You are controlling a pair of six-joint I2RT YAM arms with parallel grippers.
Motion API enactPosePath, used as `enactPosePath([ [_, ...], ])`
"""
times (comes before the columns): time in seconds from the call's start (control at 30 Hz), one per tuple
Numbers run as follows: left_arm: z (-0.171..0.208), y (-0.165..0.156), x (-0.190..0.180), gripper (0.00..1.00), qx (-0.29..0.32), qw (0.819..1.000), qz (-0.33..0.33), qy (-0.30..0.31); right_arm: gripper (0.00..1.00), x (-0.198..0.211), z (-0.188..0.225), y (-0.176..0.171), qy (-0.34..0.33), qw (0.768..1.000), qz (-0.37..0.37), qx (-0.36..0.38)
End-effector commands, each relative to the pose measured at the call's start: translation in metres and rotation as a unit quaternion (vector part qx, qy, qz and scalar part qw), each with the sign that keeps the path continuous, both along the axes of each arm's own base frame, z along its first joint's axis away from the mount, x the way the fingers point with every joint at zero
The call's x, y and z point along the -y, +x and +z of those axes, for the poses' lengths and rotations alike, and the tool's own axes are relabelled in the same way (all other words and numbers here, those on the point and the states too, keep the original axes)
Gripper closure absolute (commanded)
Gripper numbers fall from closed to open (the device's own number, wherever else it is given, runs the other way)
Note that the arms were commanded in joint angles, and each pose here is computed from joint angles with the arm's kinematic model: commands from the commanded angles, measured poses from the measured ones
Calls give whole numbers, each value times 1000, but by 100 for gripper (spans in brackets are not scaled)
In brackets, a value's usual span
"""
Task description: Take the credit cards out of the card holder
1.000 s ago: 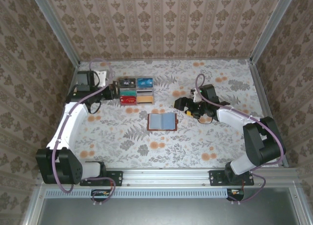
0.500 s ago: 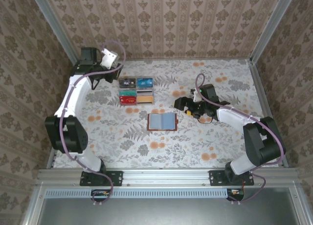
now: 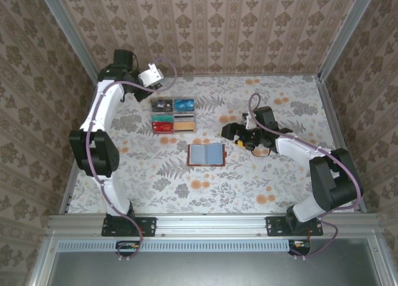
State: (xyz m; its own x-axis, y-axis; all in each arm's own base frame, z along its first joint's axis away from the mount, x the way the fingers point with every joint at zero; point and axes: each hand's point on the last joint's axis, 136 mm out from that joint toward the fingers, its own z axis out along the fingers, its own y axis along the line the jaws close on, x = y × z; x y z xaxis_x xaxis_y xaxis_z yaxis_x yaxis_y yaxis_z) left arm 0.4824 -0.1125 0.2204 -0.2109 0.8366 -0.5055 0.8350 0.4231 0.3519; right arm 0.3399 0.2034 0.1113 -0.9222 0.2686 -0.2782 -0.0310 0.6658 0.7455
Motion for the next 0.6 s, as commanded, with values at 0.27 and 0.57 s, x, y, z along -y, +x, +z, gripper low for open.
enactPosePath([
  [0.27, -46, -20, 13, 100, -78, 982, -133, 110, 0, -2, 7, 1, -6, 1000, -6, -6],
  [0.57, -60, -22, 23, 100, -89, 970, -173, 148, 1, -10, 10, 1, -9, 1000, 1, -5],
])
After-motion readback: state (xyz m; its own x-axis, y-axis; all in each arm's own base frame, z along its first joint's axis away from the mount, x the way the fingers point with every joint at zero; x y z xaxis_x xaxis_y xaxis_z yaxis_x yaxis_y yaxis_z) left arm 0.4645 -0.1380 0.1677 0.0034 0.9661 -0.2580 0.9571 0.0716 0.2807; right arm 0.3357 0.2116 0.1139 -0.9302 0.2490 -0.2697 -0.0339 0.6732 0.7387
